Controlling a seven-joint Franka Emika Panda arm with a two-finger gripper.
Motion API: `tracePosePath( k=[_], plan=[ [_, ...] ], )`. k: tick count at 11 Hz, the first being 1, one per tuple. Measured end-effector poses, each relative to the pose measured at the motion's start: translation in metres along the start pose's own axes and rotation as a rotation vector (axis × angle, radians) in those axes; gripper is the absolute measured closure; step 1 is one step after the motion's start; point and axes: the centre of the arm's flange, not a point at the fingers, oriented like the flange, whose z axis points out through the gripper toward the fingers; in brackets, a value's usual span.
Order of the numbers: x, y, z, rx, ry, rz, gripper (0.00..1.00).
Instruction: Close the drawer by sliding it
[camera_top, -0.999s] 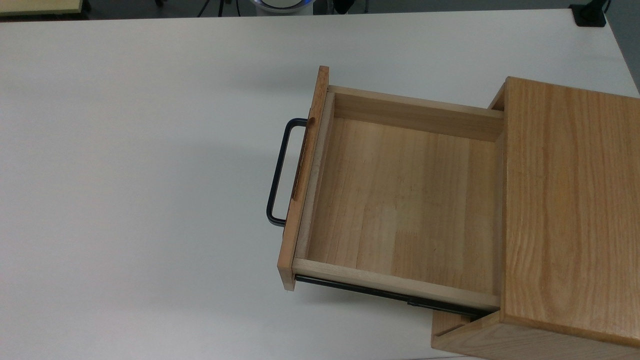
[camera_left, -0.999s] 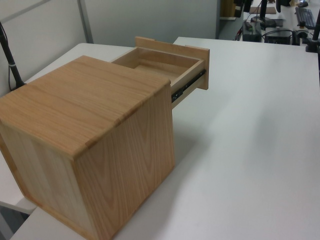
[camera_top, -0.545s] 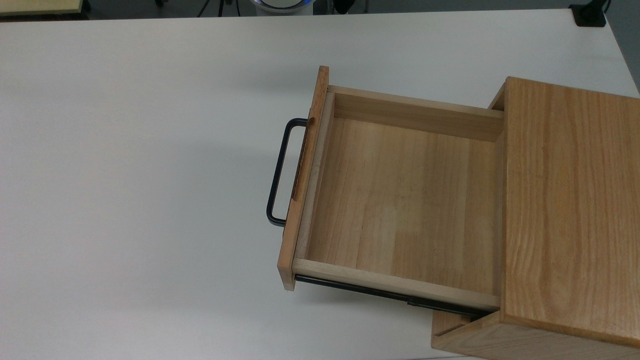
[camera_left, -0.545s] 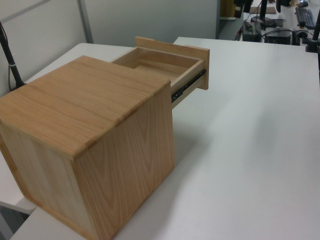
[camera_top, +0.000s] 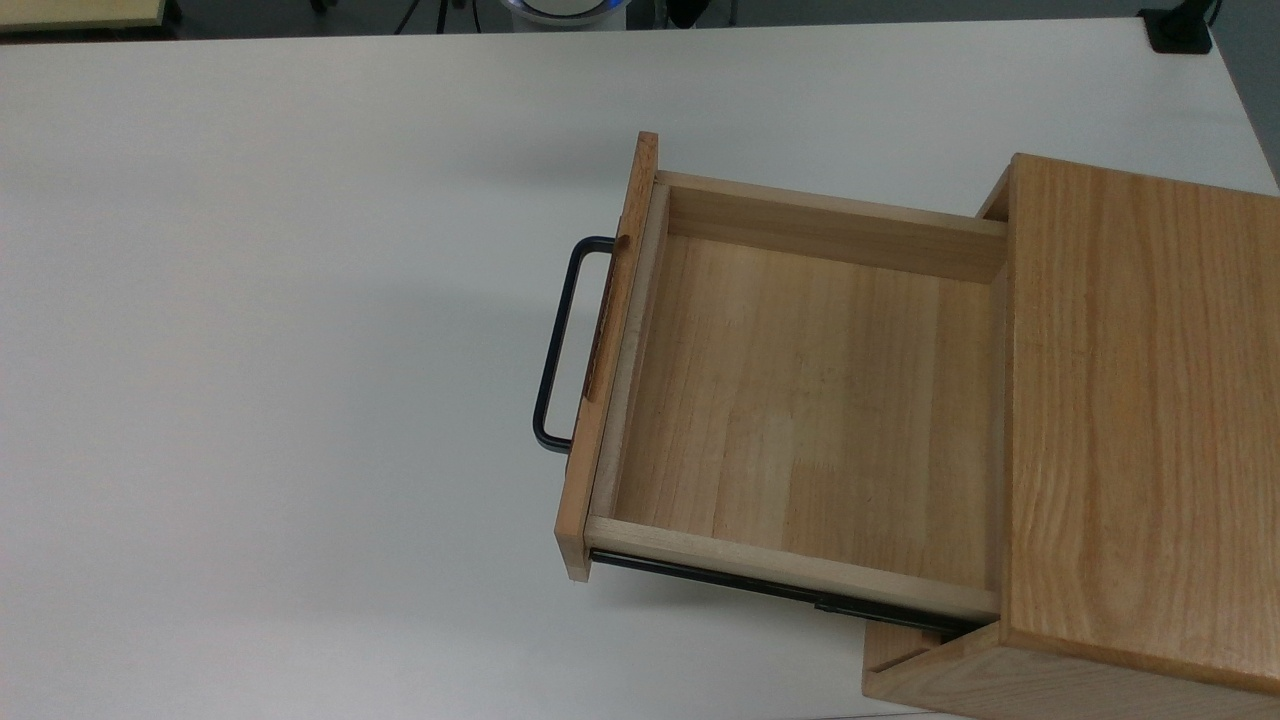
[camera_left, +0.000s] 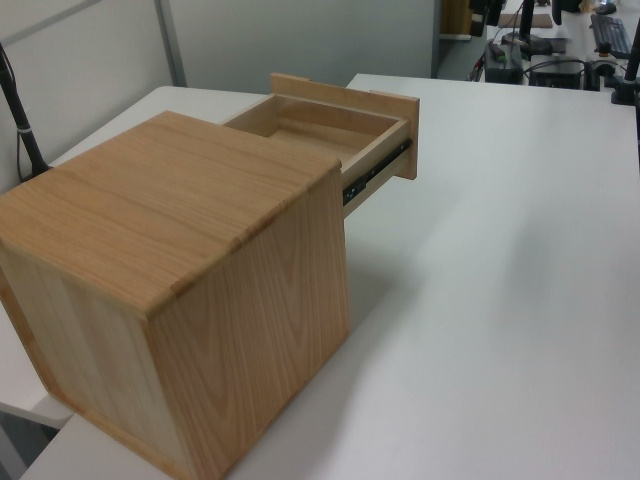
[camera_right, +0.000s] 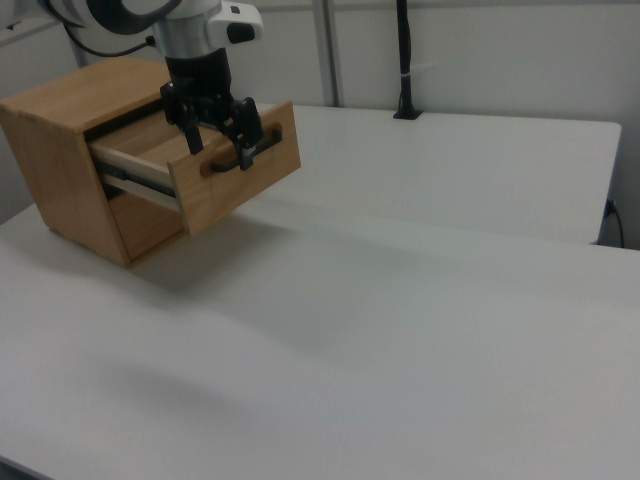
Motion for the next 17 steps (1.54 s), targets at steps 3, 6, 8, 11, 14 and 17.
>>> tracePosePath(
  k=[3, 6, 8, 11, 14, 17],
  plan=[
    [0.002, 0.003, 0.01, 0.002, -0.018, -0.22, 0.0],
    [0.013, 0.005, 0.018, -0.007, 0.015, -0.254, 0.0],
    [0.028, 0.008, 0.028, -0.025, 0.073, -0.25, 0.01],
    [0.068, 0.015, 0.06, -0.047, 0.214, -0.048, 0.37],
    [0.104, 0.014, 0.098, -0.017, 0.359, 0.272, 0.84],
    [0.12, -0.01, 0.13, 0.012, 0.384, 0.349, 1.0]
  ],
)
